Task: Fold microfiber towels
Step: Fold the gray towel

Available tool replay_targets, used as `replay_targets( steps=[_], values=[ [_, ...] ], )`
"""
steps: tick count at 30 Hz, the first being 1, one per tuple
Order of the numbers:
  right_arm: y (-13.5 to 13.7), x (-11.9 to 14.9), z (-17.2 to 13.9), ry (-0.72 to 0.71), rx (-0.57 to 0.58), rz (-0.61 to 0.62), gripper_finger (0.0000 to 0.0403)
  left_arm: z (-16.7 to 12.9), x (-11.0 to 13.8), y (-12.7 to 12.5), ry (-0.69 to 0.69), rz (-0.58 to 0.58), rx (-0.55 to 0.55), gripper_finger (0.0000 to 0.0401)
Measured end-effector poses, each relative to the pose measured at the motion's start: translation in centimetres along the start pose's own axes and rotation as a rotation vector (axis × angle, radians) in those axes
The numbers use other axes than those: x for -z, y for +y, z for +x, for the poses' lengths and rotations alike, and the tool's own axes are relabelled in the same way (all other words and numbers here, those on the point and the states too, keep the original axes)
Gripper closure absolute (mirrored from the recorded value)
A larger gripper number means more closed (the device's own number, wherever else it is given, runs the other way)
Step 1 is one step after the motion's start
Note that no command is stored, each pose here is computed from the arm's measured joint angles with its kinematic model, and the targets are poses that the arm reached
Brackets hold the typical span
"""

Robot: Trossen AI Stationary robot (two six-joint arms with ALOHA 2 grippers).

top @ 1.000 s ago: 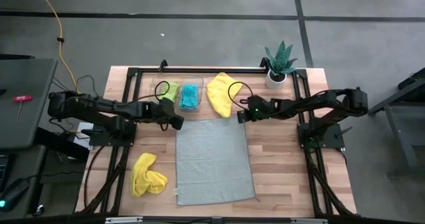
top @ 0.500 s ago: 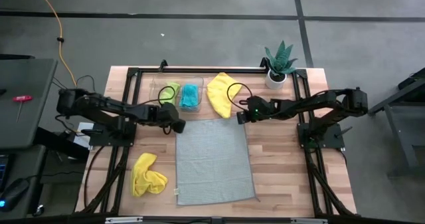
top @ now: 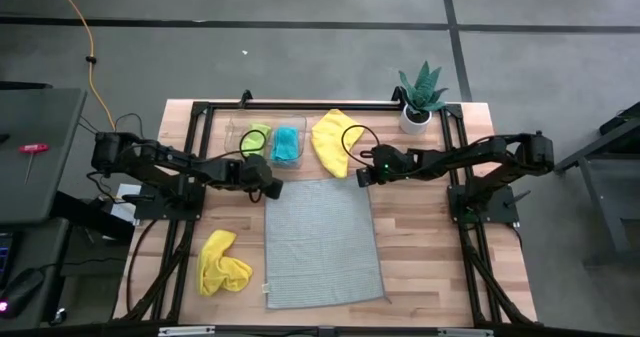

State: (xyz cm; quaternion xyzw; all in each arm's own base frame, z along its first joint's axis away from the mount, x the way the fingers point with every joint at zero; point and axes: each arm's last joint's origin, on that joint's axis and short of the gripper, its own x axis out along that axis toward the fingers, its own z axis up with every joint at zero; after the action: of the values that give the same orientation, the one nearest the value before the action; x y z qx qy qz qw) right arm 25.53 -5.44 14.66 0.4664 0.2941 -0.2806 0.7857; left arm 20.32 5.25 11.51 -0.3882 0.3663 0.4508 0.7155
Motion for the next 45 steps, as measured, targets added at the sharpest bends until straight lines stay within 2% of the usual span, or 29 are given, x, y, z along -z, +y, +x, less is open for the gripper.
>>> replay_targets(
  steps=[7,10,15,23,26,31,35,39,45],
  values=[
    [0.0,0.0,0.0,0.000,0.000,-0.005,0.0403,0.0,0.3,0.0,0.006,0.014,-0.006,0.0371],
    [0.0,0.0,0.0,0.000,0.000,-0.006,0.0403,-0.1,0.7,-0.3,-0.006,0.033,0.001,0.0392],
    [0.0,0.0,0.0,0.000,-0.001,-0.006,0.0403,-0.2,0.8,-0.4,-0.030,0.042,-0.003,0.0335],
    [0.0,0.0,0.0,0.000,-0.001,-0.004,0.0403,-0.5,0.7,-0.3,-0.043,0.139,-0.010,0.0225],
    [0.0,0.0,0.0,0.000,0.000,-0.003,0.0403,-0.6,1.0,-0.3,-0.060,0.156,-0.023,0.0206],
    [0.0,0.0,0.0,0.000,0.000,-0.003,0.0403,0.0,1.7,-0.6,-0.086,0.181,-0.061,0.0208],
    [0.0,0.0,0.0,0.000,0.000,-0.003,0.0403,0.5,2.2,-0.8,-0.113,0.206,-0.084,0.0231],
    [0.0,0.0,0.0,0.004,0.000,-0.003,0.0403,0.4,2.6,-1.1,-0.144,0.223,-0.077,0.0272],
    [0.0,0.0,0.0,0.006,0.003,-0.003,0.0403,0.2,2.7,-1.1,-0.133,0.259,-0.078,0.0388]
  ],
)
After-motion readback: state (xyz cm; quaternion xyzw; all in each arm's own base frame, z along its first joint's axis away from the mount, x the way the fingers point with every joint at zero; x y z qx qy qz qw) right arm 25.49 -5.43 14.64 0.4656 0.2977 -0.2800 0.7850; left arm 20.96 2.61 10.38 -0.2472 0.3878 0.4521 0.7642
